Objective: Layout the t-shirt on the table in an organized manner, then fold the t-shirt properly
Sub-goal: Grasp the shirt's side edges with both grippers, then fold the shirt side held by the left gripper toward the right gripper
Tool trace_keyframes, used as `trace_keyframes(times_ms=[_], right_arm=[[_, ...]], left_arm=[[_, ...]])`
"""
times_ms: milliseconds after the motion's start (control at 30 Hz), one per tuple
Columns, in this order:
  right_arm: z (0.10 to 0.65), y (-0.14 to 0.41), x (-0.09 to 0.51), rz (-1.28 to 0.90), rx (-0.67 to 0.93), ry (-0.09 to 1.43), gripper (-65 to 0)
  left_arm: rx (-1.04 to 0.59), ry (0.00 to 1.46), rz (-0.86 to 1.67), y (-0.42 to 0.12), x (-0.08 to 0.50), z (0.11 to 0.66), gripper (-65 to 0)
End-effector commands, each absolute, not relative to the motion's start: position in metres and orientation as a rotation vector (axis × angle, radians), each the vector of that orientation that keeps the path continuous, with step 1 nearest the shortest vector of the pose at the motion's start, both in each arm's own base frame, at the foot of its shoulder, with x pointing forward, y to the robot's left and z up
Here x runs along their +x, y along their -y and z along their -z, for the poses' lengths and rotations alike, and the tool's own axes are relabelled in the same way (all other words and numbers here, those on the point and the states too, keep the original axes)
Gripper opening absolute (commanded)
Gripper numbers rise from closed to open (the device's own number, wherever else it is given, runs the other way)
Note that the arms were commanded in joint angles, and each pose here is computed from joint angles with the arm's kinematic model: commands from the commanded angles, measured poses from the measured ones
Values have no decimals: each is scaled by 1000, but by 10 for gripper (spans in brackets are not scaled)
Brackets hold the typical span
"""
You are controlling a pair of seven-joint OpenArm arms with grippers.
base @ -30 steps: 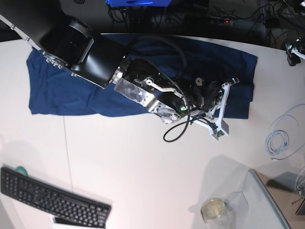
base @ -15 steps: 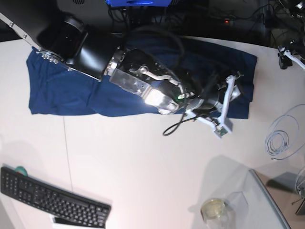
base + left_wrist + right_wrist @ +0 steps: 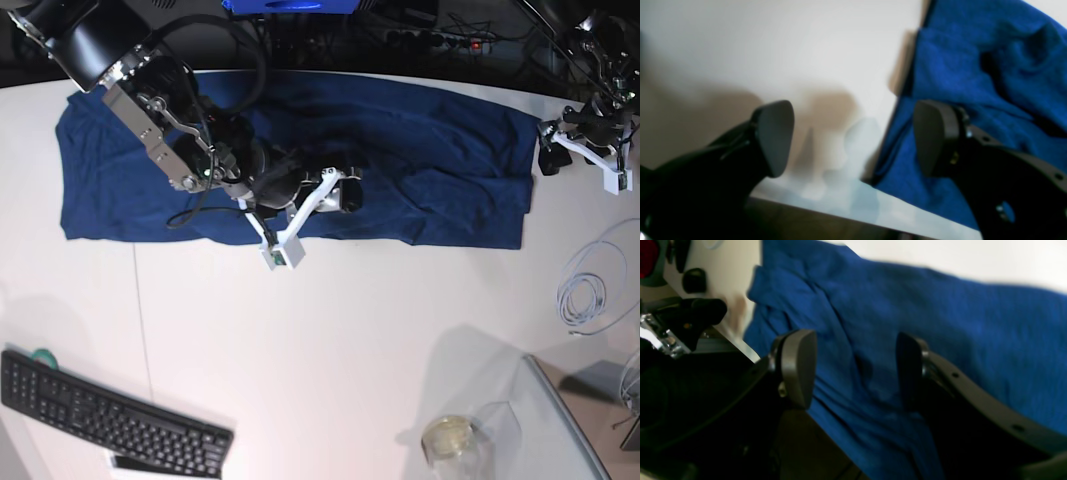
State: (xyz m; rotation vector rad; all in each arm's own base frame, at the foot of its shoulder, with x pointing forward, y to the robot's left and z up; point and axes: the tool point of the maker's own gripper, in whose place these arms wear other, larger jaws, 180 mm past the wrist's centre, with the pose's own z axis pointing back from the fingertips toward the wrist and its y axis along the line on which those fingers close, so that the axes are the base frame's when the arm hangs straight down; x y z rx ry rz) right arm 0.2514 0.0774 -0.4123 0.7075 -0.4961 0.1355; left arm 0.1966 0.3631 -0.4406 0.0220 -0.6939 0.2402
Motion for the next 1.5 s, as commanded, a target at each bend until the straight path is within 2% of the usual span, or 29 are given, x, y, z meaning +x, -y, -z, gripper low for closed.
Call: trace_keyframes(times_ms=[0, 200, 467, 633, 967, 1100, 1167, 1200, 1333, 1367, 1467], right_arm=[[400, -77, 261, -132, 728, 538, -317], [407, -75, 255, -131, 719, 519, -386], [406, -76, 256, -123, 726, 519, -383], [406, -75, 256, -122, 724, 520, -384], [406, -76, 257, -120, 726, 523, -384], [404, -76, 257, -120, 728, 526, -386], [403, -75, 258, -120, 730, 532, -386], [403, -75, 258, -120, 728, 530, -386], [411, -52, 261, -19, 709, 533, -386], [411, -44, 263, 14, 703, 539, -386], [413, -14, 268, 118, 675, 567, -386]], left_arm=[[21, 765, -243, -370, 209, 425, -115], [-87, 815, -195, -346, 229, 419, -115], [-175, 838, -152, -321, 246, 437, -115], [-235, 781, -181, -309, 237, 468, -115], [-254, 766, -217, -307, 234, 480, -123], [-291, 734, -149, -283, 237, 487, -132], [-300, 722, -139, -278, 236, 490, -202], [-308, 711, -149, -277, 234, 494, -268], [-309, 721, -185, -286, 240, 497, -630], [-307, 729, -194, -290, 241, 497, -650], [-270, 779, -233, -315, 245, 488, -650]])
